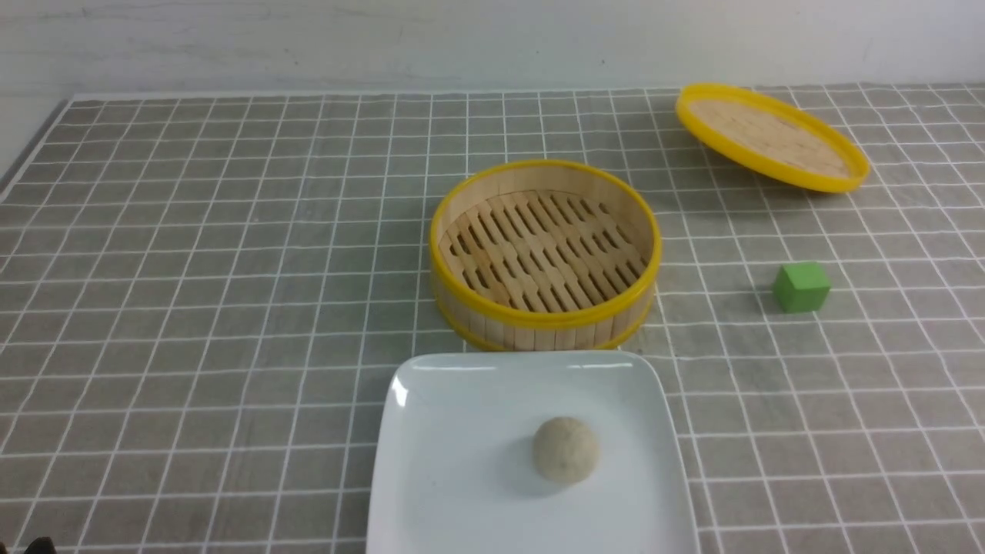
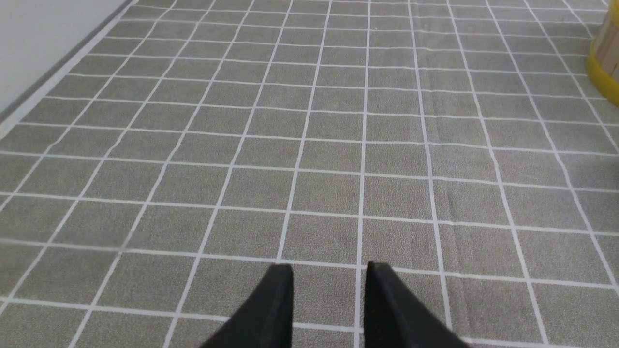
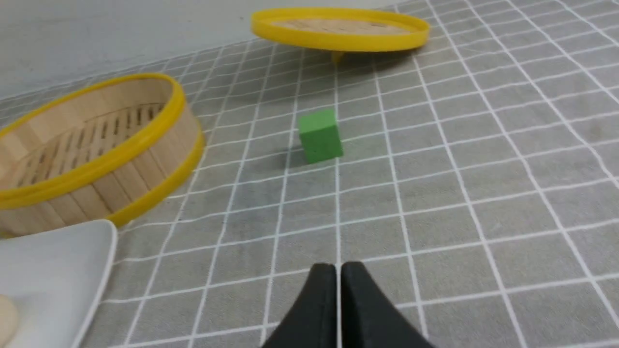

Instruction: Put the steamed buns into the plate on the grey tablecloth.

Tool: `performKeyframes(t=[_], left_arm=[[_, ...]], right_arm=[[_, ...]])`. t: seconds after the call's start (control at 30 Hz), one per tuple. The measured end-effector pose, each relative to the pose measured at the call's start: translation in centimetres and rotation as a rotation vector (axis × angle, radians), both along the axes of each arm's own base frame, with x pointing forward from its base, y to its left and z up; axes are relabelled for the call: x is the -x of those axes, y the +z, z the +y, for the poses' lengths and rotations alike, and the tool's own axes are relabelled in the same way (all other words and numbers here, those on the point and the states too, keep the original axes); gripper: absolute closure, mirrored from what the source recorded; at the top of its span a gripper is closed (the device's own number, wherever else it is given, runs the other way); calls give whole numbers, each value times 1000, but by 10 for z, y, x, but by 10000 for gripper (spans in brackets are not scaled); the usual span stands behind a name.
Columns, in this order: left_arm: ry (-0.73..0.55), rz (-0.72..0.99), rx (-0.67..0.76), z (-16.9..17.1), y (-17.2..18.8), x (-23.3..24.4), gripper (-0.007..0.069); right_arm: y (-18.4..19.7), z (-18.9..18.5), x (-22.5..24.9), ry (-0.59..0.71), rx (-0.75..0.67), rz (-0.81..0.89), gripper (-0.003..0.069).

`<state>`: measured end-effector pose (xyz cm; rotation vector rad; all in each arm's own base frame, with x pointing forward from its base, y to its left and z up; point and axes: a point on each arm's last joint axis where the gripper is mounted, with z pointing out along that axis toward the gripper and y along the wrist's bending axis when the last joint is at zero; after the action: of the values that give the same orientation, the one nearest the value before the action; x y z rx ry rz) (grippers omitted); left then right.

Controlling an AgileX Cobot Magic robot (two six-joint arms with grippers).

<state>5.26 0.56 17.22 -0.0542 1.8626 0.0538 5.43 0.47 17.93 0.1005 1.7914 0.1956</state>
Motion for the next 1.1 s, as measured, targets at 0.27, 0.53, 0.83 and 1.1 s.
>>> performKeyframes(t=[0.27,0.53,0.83,1.1], left_arm=[[0,0,0,0,0,0,385],[0,0,0,0,0,0,385],[0,0,0,0,0,0,385],[0,0,0,0,0,0,385]], right_arm=[[-5,-1,2,-15,26,70,614],[-5,-5,2,-79,27,78,608],[-5,-3,2,-35,29,78,605],[-5,1,2,36,32,77,594]])
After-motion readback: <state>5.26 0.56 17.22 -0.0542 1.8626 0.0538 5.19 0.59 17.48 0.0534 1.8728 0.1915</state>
